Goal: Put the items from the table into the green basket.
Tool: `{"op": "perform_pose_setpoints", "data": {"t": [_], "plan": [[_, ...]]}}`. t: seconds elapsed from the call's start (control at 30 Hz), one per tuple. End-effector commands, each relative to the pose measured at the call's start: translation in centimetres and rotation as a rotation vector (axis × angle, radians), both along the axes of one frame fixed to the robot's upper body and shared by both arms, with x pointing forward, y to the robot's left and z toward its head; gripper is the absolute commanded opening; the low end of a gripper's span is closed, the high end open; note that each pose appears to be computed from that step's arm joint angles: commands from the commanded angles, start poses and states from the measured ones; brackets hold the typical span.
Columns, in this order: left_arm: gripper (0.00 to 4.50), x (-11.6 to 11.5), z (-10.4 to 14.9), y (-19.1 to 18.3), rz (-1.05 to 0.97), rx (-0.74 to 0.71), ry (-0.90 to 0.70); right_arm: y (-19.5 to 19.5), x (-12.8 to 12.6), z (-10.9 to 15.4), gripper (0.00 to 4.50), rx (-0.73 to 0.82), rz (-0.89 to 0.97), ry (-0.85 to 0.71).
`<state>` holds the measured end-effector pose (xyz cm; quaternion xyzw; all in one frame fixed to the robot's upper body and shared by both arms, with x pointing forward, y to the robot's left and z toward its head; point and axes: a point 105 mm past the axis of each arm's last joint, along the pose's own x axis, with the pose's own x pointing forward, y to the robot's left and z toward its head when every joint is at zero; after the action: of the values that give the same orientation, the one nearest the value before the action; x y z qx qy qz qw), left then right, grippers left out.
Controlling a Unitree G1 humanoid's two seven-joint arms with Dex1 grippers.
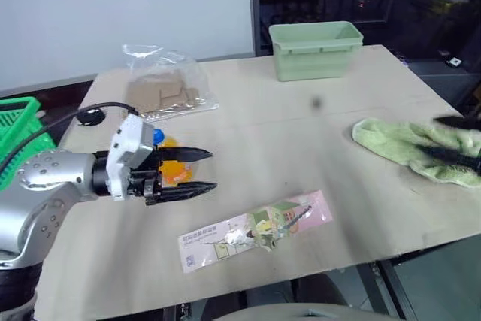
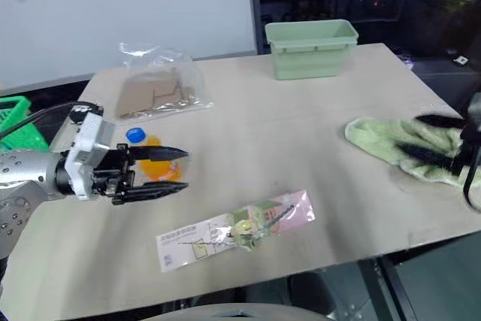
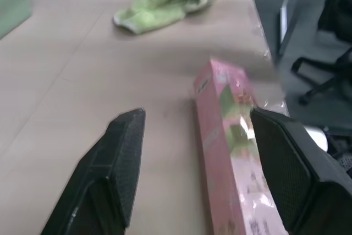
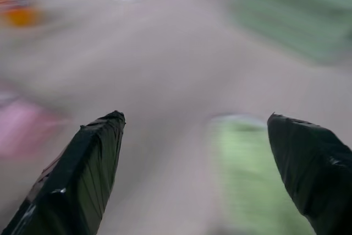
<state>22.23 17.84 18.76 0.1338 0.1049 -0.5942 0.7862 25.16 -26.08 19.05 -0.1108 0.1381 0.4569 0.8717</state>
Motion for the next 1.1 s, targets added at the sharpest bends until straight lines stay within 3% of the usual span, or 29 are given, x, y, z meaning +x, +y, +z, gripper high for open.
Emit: {"op": "perform_pose_setpoints", "data": {"t": [0.03, 0.17, 0.63, 0.83, 1.1], "plan": [[3.16, -1.6, -1.6, -0.3, -0.079, 0.121, 0.009, 3.2, -1.9, -0.8, 4.33, 0.018, 0.136, -0.024], [3.16, -2.5, -2.8, -0.1, -0.113, 0.187, 0.068, 3.7, -3.1, -2.1, 4.33, -0.063, 0.204, -0.008], [3.16, -5.1, -6.7, -0.3, -0.219, 0.325, 0.177, 4.8, -3.8, -0.8, 4.33, 0.080, 0.330, -0.027], [3.16, -4.5, -8.4, -0.3, -0.160, 0.354, 0.172, 6.0, -5.5, -0.2, 4.33, 0.086, 0.470, 0.000], [3.16, -4.6, -9.6, -0.7, -0.140, 0.367, 0.184, 5.9, -4.7, 0.1, 4.33, 0.067, 0.457, -0.032]]}}
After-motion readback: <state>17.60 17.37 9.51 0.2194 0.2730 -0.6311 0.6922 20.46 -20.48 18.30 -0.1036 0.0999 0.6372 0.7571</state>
